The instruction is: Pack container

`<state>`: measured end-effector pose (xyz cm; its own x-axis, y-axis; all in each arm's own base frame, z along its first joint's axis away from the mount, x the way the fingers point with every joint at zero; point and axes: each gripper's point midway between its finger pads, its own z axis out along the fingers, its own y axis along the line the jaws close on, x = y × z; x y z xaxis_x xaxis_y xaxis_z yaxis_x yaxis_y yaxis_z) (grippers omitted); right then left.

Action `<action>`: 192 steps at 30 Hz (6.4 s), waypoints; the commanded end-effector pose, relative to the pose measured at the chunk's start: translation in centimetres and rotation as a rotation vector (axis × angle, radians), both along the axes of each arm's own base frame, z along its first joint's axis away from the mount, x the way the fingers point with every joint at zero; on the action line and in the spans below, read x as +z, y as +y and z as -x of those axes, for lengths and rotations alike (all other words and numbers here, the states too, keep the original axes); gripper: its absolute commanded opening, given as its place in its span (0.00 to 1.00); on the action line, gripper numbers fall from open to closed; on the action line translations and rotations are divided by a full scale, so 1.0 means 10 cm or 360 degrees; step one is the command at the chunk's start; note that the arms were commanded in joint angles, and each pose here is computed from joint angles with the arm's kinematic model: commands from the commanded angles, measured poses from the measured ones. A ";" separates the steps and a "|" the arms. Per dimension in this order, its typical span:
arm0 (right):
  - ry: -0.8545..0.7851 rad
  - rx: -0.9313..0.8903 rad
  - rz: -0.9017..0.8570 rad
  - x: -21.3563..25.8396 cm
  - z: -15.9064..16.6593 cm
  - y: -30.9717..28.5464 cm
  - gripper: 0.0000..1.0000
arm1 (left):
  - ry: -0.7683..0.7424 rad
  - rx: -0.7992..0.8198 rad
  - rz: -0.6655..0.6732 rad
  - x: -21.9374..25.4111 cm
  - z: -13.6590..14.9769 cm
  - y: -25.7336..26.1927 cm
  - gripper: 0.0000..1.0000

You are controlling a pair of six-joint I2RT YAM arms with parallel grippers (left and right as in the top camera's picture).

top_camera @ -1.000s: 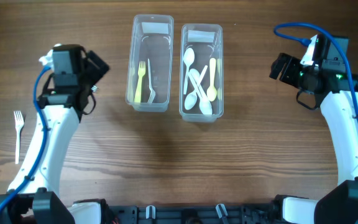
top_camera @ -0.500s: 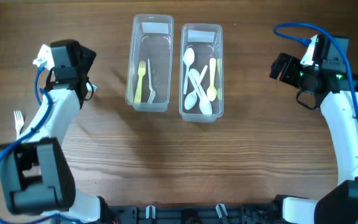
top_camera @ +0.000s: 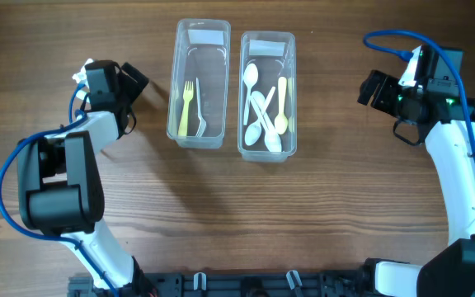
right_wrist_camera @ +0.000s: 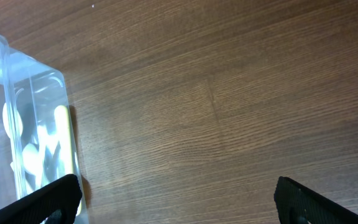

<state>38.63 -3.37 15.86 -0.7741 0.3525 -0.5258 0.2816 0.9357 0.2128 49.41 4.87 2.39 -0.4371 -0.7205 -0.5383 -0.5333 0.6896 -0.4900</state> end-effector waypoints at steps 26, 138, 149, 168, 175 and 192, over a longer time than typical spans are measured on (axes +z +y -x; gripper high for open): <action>-0.0034 0.0008 0.0038 0.08 -0.02 -0.03 1.00 | 0.0426 0.0093 -0.0140 0.23 0.75 0.15 1.00; -0.0034 0.0008 0.0038 0.08 -0.02 -0.03 1.00 | -0.0322 0.0240 -0.0283 0.55 -0.13 0.97 0.99; -0.0034 0.0009 0.0038 0.08 -0.02 -0.03 1.00 | -0.0304 0.0202 -0.0252 0.03 -0.23 0.94 0.99; -0.0034 0.0009 0.0039 0.08 -0.02 -0.03 1.00 | 0.0543 0.0416 0.0144 -0.85 0.76 0.67 1.00; -0.0034 0.0009 0.0038 0.08 -0.02 -0.03 1.00 | 0.0955 0.0421 0.0188 -0.94 1.37 0.52 1.00; -0.0034 0.0009 0.0038 0.08 -0.02 -0.03 1.00 | 0.0361 0.0386 -0.0062 0.79 1.14 0.70 1.00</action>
<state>38.62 -3.37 15.85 -0.7743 0.3526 -0.5255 0.2817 0.9356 0.2127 37.24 11.43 4.43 -0.4241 -0.8227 -0.3785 -0.8230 0.5245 -0.2179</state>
